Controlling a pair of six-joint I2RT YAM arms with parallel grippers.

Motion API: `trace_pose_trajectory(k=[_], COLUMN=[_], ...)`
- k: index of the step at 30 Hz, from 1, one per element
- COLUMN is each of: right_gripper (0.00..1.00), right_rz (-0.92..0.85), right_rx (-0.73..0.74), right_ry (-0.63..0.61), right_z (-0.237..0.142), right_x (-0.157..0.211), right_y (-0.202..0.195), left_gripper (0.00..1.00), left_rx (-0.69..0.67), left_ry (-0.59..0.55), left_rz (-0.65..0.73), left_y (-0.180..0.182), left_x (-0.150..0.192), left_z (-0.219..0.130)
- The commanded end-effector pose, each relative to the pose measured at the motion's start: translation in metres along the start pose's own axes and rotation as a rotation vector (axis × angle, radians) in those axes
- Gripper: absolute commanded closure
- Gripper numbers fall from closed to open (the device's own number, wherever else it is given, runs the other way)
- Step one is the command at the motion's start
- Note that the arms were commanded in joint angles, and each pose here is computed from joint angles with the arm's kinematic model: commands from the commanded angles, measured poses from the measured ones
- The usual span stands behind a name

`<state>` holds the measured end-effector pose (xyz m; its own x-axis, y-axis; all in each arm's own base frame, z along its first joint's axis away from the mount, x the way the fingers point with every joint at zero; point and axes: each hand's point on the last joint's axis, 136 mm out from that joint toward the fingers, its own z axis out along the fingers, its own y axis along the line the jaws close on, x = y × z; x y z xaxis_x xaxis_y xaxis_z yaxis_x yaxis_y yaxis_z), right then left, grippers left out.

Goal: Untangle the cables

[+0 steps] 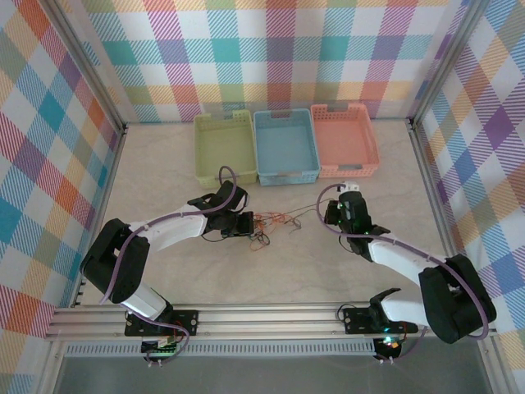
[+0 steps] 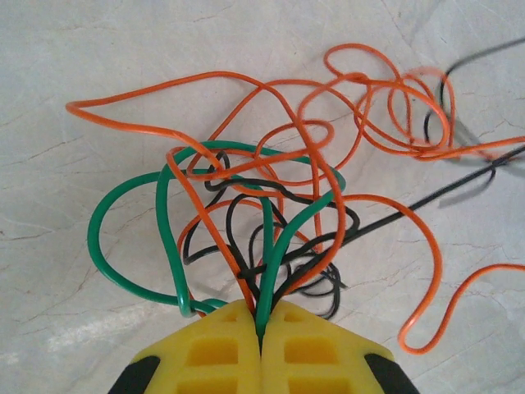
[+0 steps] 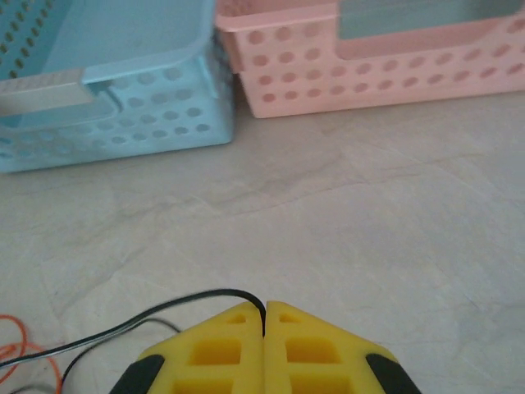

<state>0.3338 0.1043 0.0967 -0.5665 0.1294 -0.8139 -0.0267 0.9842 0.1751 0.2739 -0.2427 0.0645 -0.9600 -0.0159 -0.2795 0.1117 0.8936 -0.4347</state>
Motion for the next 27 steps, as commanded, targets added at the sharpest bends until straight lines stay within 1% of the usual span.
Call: trace_pose_trajectory(k=[1,6,12,16,21,27], right_gripper=[1.0,1.0,1.0,1.0,1.0,1.0], right_rz=[0.129,0.226,0.291,0.27,0.238,0.218], right_rx=[0.064,0.128,0.149,0.09,-0.046,-0.101], right_ry=[-0.085,-0.115,-0.147,-0.153,-0.176,-0.19], right_z=[-0.006,-0.011,-0.017,-0.015,-0.018,-0.021], right_x=[-0.015,-0.014,-0.014,-0.019,-0.029,-0.033], right_y=[-0.019,-0.041,-0.053,-0.043,-0.019,-0.01], left_gripper=[1.0,1.0,1.0,1.0,1.0,1.0], left_rx=[-0.021,-0.022,-0.023,-0.023,-0.021,-0.022], left_ry=[0.008,0.007,0.006,0.006,0.006,0.005], left_rz=[-0.016,-0.016,-0.018,-0.019,-0.017,-0.018], left_y=[0.007,0.007,0.008,0.008,0.008,0.008], left_x=[0.001,0.001,0.001,0.001,0.002,0.002], left_z=[-0.001,-0.001,-0.001,-0.001,-0.001,-0.002])
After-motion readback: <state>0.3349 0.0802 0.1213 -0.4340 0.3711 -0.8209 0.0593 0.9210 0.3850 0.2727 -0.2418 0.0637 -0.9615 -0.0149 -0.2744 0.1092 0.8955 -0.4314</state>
